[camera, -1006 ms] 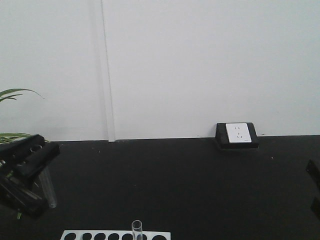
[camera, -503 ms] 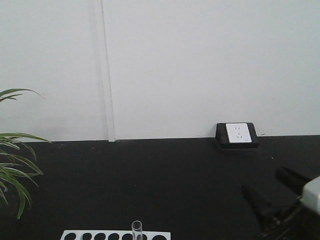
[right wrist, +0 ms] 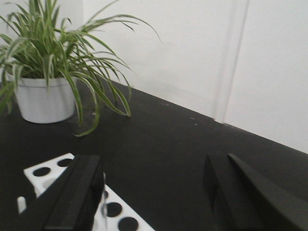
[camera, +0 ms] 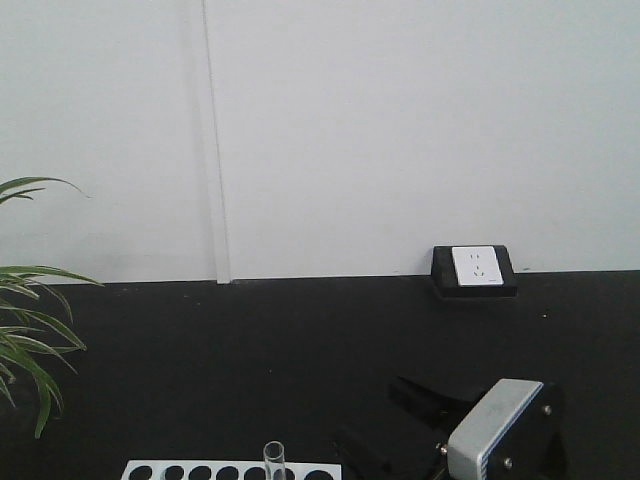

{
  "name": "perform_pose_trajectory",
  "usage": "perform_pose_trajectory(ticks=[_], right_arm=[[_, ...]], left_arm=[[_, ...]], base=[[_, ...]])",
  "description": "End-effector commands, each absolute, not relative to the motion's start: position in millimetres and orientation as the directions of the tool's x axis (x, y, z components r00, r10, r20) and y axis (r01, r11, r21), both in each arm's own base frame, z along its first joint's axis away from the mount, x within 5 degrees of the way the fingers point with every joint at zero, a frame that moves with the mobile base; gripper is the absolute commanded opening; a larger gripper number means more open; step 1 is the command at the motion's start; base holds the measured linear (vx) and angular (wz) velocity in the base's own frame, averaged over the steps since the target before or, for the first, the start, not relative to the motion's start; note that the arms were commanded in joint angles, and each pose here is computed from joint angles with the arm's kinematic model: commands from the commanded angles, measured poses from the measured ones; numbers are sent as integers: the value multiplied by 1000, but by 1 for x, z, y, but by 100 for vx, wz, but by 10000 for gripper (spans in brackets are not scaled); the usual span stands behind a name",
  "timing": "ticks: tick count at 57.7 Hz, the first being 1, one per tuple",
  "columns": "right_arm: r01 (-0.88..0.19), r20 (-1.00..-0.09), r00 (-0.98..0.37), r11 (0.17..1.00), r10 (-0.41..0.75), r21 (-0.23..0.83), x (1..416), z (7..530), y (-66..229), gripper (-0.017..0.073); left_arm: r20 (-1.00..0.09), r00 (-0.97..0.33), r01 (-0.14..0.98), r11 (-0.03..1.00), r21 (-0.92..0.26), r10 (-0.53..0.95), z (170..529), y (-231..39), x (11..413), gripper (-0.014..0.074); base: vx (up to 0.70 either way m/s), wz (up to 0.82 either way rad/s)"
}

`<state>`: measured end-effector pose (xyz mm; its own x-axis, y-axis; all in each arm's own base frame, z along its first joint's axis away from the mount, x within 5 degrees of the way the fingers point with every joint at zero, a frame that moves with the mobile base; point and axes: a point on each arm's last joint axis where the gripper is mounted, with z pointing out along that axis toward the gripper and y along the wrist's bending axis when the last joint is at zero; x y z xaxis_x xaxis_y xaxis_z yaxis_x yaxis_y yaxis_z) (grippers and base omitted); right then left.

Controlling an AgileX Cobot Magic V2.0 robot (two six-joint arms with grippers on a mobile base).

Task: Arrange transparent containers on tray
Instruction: 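Grasp a second clear tube from the rack with the right gripper and lift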

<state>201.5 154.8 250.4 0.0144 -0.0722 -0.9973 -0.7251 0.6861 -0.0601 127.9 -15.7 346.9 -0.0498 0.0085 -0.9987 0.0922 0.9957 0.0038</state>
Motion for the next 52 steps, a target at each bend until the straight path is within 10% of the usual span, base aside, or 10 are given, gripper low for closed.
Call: perform_pose_trajectory(ticks=[1, 52], right_arm=[[-782, -993, 109, 621, 49, -55, 201, 270, 165, 498], [-892, -999, 38, 452, 34, -18, 240, 232, 209, 498]], left_arm=[[-1000, 10, 132, 991, -10, -11, 359, -19, 127, -3], [-1000, 10, 133, 991, -10, -11, 359, -19, 127, -3]], base=[[0, 0], [0, 0]])
